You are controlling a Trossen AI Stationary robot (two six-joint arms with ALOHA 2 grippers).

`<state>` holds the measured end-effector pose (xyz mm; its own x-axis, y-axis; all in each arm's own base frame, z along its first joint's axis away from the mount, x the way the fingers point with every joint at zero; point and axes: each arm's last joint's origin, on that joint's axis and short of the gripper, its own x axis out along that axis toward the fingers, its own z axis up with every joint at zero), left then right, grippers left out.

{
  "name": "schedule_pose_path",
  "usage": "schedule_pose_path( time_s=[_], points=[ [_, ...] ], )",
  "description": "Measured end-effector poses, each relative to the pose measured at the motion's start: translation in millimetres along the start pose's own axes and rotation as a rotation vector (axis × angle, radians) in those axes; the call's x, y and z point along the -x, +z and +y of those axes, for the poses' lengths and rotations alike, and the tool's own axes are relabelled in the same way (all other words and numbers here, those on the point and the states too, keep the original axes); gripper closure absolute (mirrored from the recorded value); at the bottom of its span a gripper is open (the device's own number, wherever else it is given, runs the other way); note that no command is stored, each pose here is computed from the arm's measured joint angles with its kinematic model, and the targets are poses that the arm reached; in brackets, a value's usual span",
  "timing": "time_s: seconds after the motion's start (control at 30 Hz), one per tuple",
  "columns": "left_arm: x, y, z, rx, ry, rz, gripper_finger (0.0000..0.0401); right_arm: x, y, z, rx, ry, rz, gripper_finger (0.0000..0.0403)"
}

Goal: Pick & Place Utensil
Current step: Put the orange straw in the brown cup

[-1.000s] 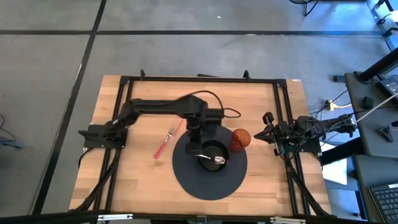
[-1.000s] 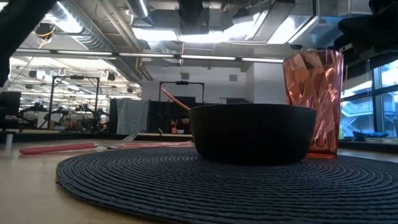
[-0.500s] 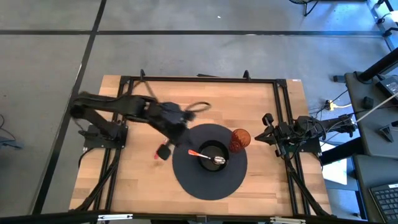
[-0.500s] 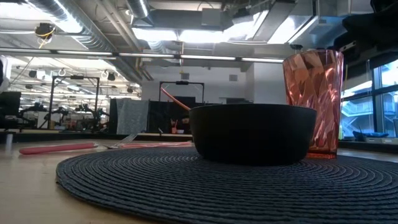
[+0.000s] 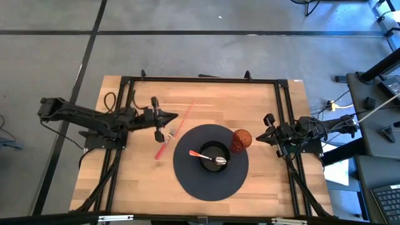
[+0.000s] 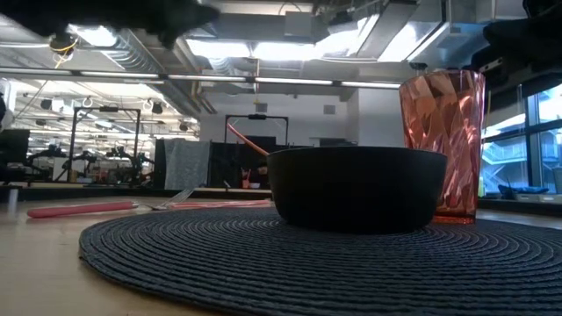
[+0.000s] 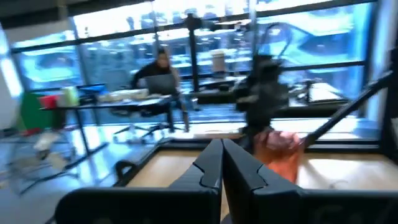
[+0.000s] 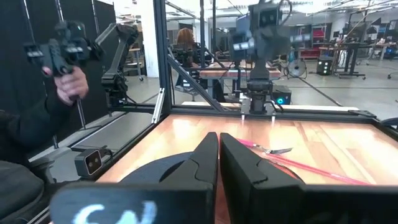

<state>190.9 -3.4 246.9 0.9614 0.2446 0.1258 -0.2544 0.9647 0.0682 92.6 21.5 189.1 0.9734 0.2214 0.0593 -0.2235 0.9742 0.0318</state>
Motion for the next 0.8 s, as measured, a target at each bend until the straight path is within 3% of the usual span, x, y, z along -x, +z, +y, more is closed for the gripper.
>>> schedule_pose_path(
  time_s=[0.1,0.2,0.3,0.37,0.57,0.8],
  points=[
    [11.7,-20.7,0.8,-0.042,0.059,-0.024,0.0399,0.0,0.0,0.0,0.006,0.000,0.000,0.0386],
    [15.6,-24.9,1.5,-0.122,0.078,-0.104,0.0399,0.0,0.0,0.0,0.029,0.000,0.000,0.0386],
    [12.4,-31.7,1.3,-0.163,0.088,-0.091,0.0398,0.0,0.0,0.0,0.039,0.000,0.000,0.0385],
    [10.8,-34.8,0.0,-0.136,0.065,-0.079,0.0398,0.0,0.1,0.0,0.038,0.000,-0.001,0.0386],
    [19.5,-32.7,-10.8,-0.220,-0.061,-0.120,0.0398,0.0,1.6,0.1,0.031,0.000,-0.016,0.0386],
    [43.2,-28.2,-13.6,-0.212,0.101,-0.126,0.0398,0.0,1.5,0.1,0.020,0.001,-0.016,0.0386]
  ],
)
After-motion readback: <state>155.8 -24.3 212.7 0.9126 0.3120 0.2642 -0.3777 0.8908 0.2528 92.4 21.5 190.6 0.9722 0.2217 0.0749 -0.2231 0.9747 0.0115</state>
